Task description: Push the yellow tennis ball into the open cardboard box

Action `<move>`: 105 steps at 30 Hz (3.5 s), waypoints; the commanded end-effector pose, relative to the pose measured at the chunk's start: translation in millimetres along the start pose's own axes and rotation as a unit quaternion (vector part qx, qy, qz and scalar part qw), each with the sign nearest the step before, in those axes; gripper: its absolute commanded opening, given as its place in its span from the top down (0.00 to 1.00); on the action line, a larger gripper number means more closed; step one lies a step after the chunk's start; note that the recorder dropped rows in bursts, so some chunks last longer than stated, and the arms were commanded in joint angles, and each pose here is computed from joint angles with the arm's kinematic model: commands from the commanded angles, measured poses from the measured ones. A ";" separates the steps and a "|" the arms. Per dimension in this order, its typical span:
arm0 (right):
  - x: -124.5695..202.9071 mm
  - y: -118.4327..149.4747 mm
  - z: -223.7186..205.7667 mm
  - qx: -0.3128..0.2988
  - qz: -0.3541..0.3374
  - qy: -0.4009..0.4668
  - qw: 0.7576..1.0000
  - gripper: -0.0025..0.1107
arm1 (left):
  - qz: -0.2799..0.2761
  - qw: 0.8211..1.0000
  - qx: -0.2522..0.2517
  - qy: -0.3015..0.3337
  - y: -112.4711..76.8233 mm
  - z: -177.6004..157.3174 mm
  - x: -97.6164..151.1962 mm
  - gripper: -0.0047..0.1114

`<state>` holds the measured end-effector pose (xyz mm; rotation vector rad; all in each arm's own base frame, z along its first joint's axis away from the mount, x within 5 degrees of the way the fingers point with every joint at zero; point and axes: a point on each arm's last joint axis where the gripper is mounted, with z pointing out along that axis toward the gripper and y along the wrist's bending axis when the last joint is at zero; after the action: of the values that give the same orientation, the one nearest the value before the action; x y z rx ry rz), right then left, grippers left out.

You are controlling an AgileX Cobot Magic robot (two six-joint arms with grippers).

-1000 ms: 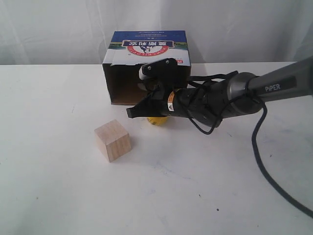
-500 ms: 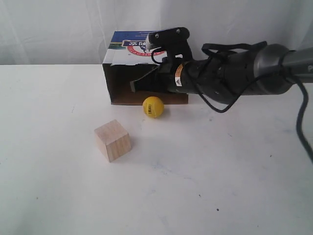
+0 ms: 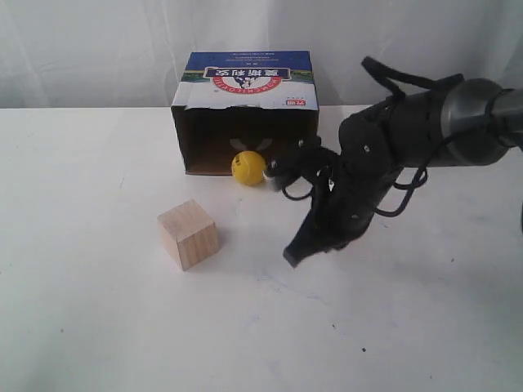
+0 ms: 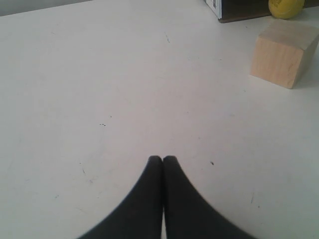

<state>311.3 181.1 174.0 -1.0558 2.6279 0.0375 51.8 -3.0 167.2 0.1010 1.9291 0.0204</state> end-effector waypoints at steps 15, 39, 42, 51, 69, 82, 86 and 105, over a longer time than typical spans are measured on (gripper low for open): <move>-55.2 -9.2 21.5 -0.054 0.028 -0.108 0.992 0.98 | -0.003 1.000 0.002 -0.001 -0.4 0.1 0.7 0.96; -150.4 12.1 47.8 -0.181 0.119 -0.332 0.918 0.98 | -0.003 1.000 0.002 -0.001 -0.4 0.1 0.7 0.96; -155.0 7.7 64.2 -0.166 0.136 -0.332 0.919 0.98 | -0.003 1.000 0.002 -0.001 -0.4 0.1 0.7 0.96; -156.6 -0.2 83.0 -0.132 0.162 -0.333 0.919 0.98 | -0.003 1.000 0.002 -0.001 -0.4 0.1 0.7 0.96; -162.2 -11.6 66.9 -0.091 0.203 -0.360 0.906 0.98 | -0.003 1.000 0.002 -0.001 -0.4 0.1 0.7 0.96; -171.0 43.1 42.9 -0.182 0.141 -0.352 0.907 0.98 | -0.003 1.000 0.002 -0.001 -0.4 0.1 0.7 0.96; -170.7 65.3 65.4 -0.168 0.137 -0.341 0.915 0.98 | -0.003 1.000 0.002 -0.001 -0.4 0.1 0.7 0.96; -175.6 86.7 92.2 -0.162 0.131 -0.336 0.918 0.98 | -0.003 1.000 0.002 -0.001 -0.4 0.1 0.7 0.96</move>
<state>393.9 377.4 131.0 -0.6193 2.1315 0.8008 51.8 -3.0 167.2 0.1010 1.9291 0.0204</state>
